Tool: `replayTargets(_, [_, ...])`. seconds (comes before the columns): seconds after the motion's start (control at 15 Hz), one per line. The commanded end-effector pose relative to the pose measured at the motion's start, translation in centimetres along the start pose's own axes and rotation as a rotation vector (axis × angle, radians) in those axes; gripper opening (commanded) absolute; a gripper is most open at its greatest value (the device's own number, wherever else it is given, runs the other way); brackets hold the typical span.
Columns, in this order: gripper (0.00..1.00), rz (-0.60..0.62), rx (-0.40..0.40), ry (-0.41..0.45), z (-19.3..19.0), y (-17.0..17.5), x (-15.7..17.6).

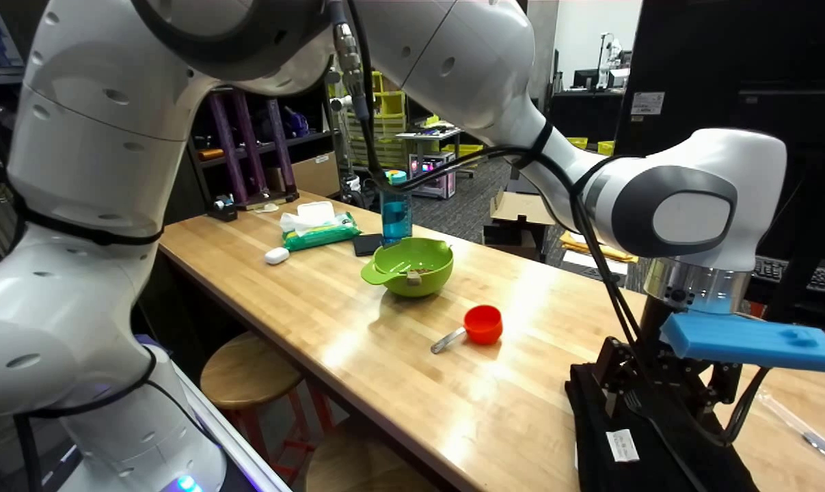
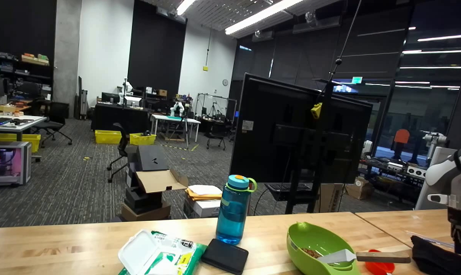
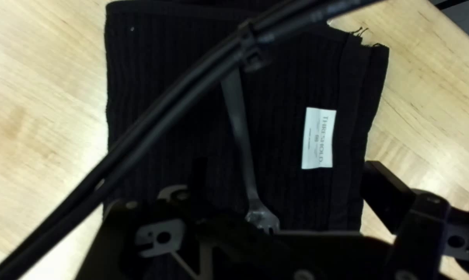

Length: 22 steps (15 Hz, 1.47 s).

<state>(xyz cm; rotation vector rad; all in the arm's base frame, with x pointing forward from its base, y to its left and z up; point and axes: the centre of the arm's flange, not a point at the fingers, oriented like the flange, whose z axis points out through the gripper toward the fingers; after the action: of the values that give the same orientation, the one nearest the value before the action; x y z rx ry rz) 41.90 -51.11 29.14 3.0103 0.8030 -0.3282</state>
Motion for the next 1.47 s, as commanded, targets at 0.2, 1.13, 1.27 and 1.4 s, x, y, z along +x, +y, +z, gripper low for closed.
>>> replayTargets(0.2, [1.00,-0.011,0.008,-0.005,1.6,0.2,0.0])
replayTargets(1.13, [0.76,0.000,0.013,-0.003,1.7,0.1,-0.2])
replayTargets(1.27, [0.82,0.000,0.010,0.000,1.4,0.1,-0.1])
replayTargets(1.4, [0.71,-0.002,0.006,0.002,1.1,0.1,-0.1])
